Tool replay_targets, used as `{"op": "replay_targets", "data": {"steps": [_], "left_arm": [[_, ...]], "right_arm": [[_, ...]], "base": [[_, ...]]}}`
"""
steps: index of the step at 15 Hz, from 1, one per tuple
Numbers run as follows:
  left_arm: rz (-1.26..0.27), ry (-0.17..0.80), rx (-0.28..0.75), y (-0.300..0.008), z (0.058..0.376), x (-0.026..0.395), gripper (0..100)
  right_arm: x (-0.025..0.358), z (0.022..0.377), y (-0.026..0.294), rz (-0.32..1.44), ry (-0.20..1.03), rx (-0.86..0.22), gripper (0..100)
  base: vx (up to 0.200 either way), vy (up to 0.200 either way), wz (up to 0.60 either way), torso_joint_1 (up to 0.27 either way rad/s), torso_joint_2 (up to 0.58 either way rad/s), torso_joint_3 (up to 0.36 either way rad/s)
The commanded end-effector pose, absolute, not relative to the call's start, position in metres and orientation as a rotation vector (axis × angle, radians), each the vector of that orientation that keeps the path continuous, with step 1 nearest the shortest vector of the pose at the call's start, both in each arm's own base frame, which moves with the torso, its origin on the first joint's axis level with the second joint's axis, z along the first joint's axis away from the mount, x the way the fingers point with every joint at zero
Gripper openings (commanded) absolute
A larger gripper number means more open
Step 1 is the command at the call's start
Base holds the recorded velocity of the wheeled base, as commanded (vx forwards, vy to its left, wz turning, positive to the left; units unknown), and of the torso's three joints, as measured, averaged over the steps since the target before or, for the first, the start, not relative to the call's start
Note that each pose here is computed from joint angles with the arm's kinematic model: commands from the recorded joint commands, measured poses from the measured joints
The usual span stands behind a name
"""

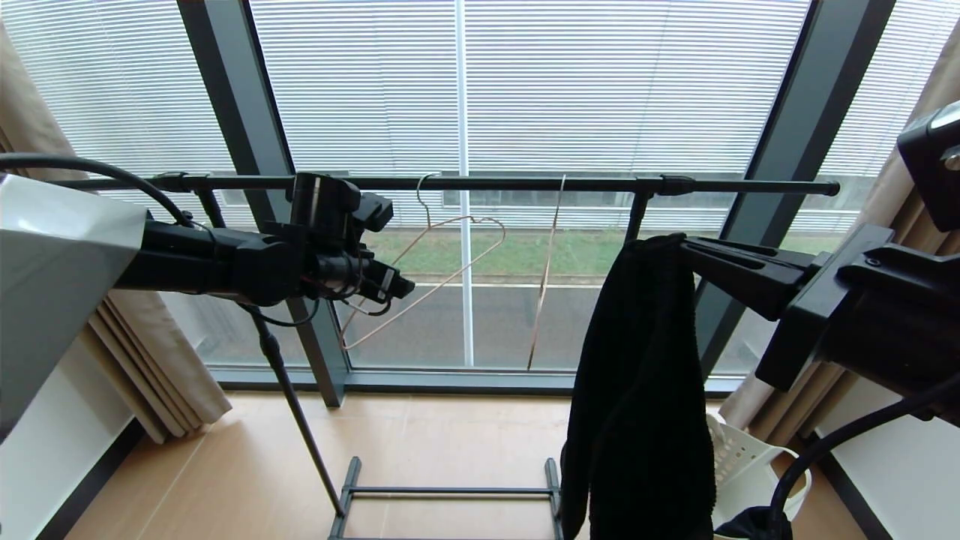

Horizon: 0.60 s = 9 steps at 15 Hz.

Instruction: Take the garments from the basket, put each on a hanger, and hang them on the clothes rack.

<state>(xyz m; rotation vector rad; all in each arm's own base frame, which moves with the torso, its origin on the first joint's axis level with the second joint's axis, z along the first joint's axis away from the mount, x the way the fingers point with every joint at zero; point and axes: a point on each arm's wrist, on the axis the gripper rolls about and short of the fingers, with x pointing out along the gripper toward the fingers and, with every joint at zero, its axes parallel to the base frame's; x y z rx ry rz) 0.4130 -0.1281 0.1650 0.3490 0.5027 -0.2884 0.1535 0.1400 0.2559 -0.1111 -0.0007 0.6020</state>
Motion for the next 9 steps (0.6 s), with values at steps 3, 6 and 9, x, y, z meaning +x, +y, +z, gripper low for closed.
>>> {"op": "replay_targets", "data": {"steps": [3, 6, 9], "left_arm": [[-0.291, 0.544, 0.356, -0.134, 0.137, 0.432, 100], [-0.284, 0.545, 0.342, -0.135, 0.131, 0.44, 0], [-0.284, 0.546, 0.341, -0.135, 0.131, 0.44, 0]], "right_arm": [[0.155, 0.254, 0.142, 0.604, 0.006, -0.114, 0], [0.156, 0.253, 0.142, 0.604, 0.012, -0.117, 0], [0.156, 0.252, 0.143, 0.605, 0.013, -0.118, 0]], "base": [[0.0, 0.0, 0.0, 0.0, 0.0, 0.0], [0.0, 0.0, 0.0, 0.0, 0.0, 0.0], [0.0, 0.0, 0.0, 0.0, 0.0, 0.0]]}}
